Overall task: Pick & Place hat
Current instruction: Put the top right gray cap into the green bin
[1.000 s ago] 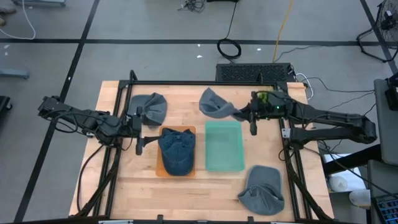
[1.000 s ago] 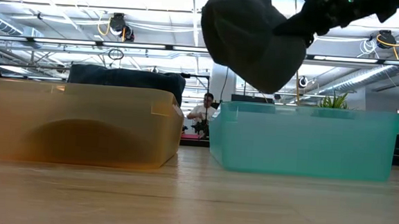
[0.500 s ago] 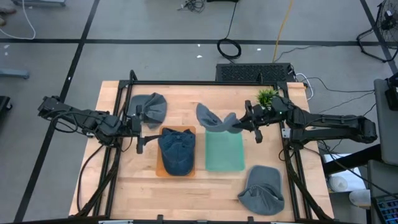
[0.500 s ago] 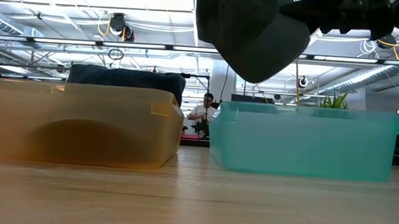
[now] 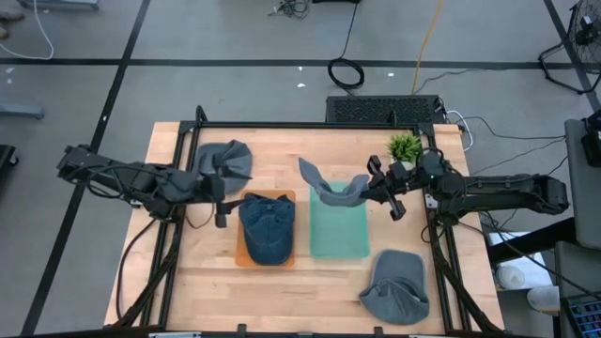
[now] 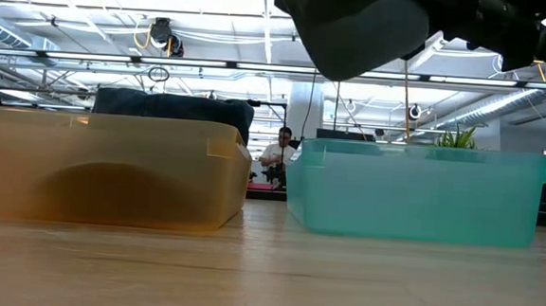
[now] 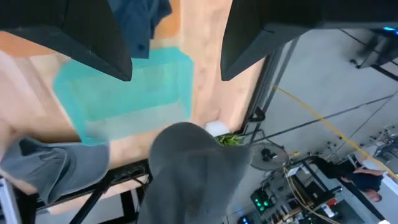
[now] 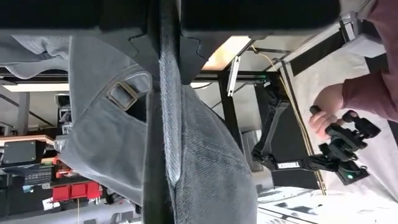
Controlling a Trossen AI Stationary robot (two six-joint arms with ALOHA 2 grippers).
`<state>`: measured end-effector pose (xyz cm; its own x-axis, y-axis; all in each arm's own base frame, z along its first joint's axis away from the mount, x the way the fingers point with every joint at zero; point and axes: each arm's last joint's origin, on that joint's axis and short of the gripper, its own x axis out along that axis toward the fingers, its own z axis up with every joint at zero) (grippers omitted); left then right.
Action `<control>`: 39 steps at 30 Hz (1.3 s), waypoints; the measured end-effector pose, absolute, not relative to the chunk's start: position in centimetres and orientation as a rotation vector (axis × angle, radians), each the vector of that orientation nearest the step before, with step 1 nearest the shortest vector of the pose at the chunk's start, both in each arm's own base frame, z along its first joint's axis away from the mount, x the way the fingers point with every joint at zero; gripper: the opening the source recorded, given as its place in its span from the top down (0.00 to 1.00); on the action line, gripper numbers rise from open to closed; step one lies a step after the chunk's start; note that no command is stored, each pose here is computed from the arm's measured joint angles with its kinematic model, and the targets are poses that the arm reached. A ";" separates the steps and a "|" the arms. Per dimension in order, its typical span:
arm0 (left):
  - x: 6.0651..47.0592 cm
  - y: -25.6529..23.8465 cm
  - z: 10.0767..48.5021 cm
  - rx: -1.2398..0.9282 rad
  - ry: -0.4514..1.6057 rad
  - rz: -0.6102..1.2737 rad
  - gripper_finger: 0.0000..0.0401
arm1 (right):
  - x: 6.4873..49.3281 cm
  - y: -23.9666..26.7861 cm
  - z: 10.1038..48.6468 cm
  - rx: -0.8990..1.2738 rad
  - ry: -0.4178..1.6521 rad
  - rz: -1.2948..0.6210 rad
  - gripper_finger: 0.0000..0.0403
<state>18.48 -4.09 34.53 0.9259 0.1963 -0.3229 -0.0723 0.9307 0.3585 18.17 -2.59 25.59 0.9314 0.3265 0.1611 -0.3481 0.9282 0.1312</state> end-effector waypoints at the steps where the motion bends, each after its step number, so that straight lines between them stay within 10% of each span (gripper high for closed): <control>1: 18.9 -4.1 34.9 0.360 0.372 0.143 0.36 | 18.2 -2.4 25.6 0.160 -0.136 0.356 1.00; 19: 27.0 -5.8 40.8 0.537 0.391 0.034 0.36 | 18.3 -1.1 25.5 0.164 -0.128 0.431 1.00; 39: 35.8 -7.5 39.0 0.651 0.399 -0.009 0.36 | 18.4 -1.1 25.4 0.164 -0.111 0.428 1.00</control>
<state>35.78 -7.48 39.02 0.9240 0.1154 -0.3645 0.1323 0.7979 0.5881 18.36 -1.08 25.37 0.9039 0.4038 0.1410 -0.4216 0.8966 0.1351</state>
